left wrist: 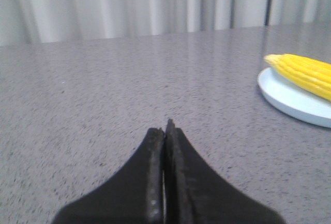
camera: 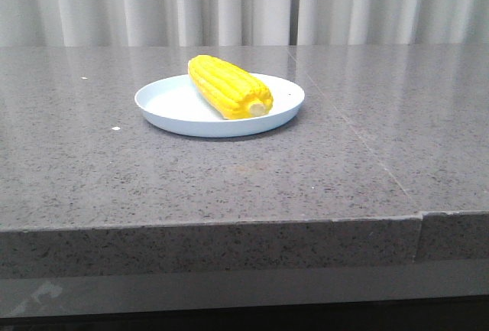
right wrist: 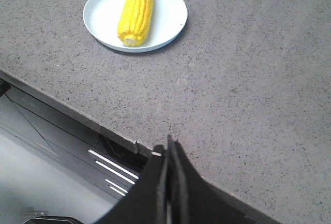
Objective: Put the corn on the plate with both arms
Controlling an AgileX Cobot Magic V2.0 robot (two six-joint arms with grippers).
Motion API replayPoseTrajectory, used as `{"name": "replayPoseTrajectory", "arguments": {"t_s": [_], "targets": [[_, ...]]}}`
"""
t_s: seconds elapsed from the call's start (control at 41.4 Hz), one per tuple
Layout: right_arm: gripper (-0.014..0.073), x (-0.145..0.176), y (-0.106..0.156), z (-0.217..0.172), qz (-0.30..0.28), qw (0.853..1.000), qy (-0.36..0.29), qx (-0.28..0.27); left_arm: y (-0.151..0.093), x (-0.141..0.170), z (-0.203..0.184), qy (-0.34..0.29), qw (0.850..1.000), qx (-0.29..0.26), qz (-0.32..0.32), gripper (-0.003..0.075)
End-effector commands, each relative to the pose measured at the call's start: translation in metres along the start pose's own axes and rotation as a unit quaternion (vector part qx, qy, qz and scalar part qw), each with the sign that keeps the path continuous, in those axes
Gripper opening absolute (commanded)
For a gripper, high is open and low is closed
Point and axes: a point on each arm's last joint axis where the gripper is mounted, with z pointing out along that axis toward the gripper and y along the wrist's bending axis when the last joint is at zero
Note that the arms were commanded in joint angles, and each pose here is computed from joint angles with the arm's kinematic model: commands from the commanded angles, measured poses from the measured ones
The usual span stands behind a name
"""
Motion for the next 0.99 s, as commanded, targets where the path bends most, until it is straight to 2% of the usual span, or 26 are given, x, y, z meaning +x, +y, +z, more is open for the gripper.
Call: {"name": "replayPoseTrajectory", "arguments": {"t_s": [0.0, 0.241, 0.41, 0.966], "targets": [[-0.0068, -0.010, 0.000, -0.003, -0.006, 0.999, -0.038, 0.003, 0.001, -0.003, -0.002, -0.072, 0.997, -0.008, -0.022, -0.0020], [-0.0068, -0.010, 0.000, -0.003, -0.006, 0.999, -0.038, 0.003, 0.004, 0.020, -0.003, -0.122, 0.992, -0.038, -0.020, -0.0020], [-0.0068, -0.010, 0.000, -0.003, -0.006, 0.999, -0.039, 0.003, 0.004, 0.020, -0.005, -0.123, 0.992, -0.040, 0.000, -0.0020], [-0.0068, -0.010, 0.000, -0.003, -0.006, 0.999, -0.039, 0.003, 0.007, 0.020, -0.005, -0.122, 0.990, -0.066, 0.003, -0.0020]]}}
